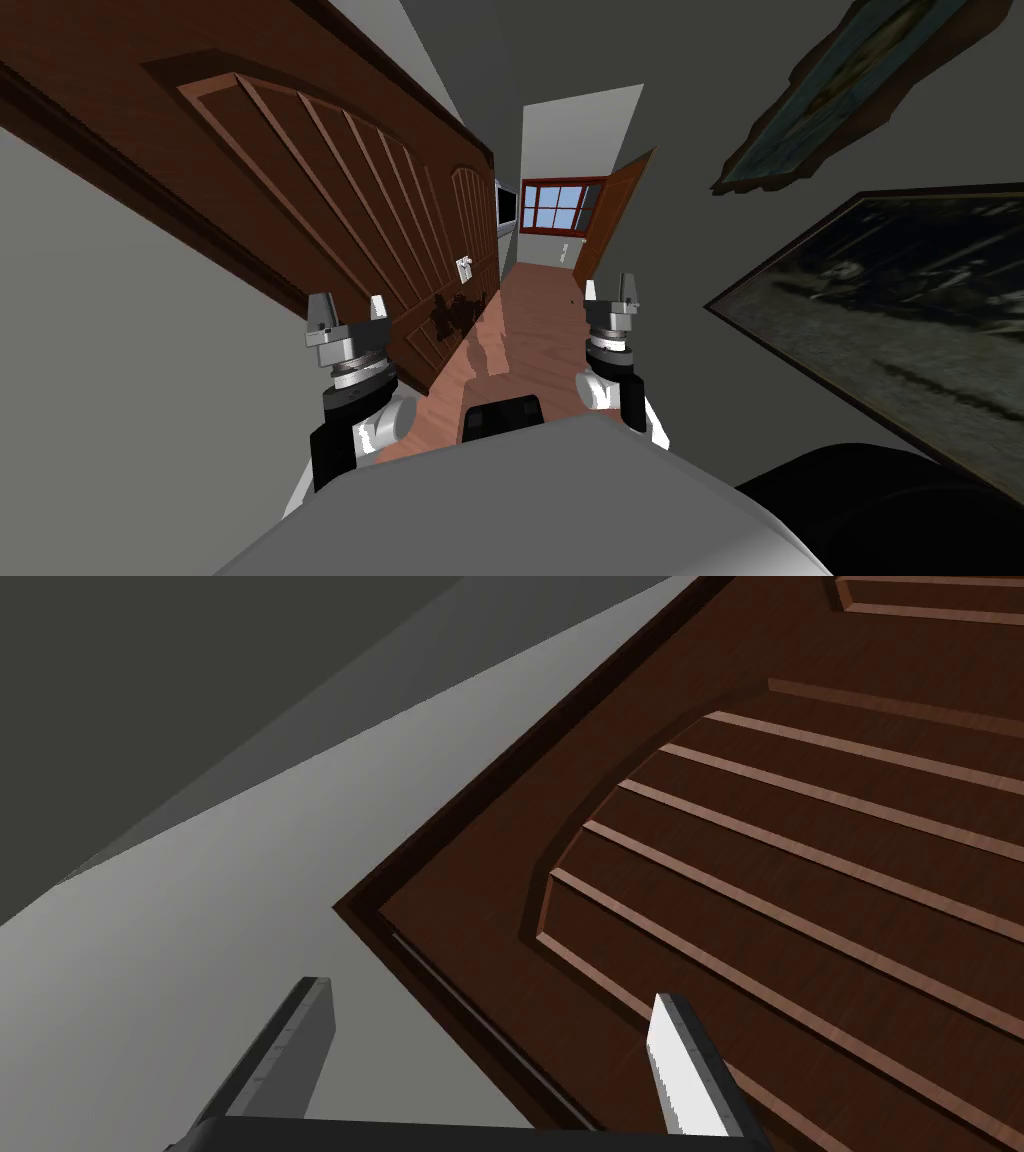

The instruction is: Push the door open

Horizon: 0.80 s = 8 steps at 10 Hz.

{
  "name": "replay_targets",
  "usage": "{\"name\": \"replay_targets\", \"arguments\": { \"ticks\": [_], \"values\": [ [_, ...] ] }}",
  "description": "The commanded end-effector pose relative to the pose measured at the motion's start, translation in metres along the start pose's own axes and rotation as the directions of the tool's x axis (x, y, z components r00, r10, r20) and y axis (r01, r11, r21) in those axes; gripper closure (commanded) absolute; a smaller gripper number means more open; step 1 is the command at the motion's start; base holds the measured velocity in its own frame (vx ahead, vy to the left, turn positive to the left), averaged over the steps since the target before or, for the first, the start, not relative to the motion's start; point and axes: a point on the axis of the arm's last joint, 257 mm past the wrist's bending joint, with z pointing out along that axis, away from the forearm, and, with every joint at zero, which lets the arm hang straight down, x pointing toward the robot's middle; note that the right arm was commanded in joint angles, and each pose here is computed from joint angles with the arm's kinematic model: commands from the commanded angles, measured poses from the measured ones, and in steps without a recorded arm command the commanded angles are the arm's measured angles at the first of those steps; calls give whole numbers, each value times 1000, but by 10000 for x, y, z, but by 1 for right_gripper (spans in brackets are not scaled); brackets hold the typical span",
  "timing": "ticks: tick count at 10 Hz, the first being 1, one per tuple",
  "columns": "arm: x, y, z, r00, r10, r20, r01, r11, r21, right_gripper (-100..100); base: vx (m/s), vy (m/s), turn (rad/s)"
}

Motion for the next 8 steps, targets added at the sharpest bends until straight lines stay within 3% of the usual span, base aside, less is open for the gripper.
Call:
{"name": "replay_targets", "arguments": {
  "ticks": [1,3,8],
  "values": [
    [6,-46,-49,1000,-18,-25,18,1000,19,-100,104,0,-95],
    [10,-84,-92,998,-32,-46,34,999,35,-100,204,-17,-72],
    [17,-244,-293,986,-87,-144,102,990,101,-100,185,-14,-92]
  ]
}}
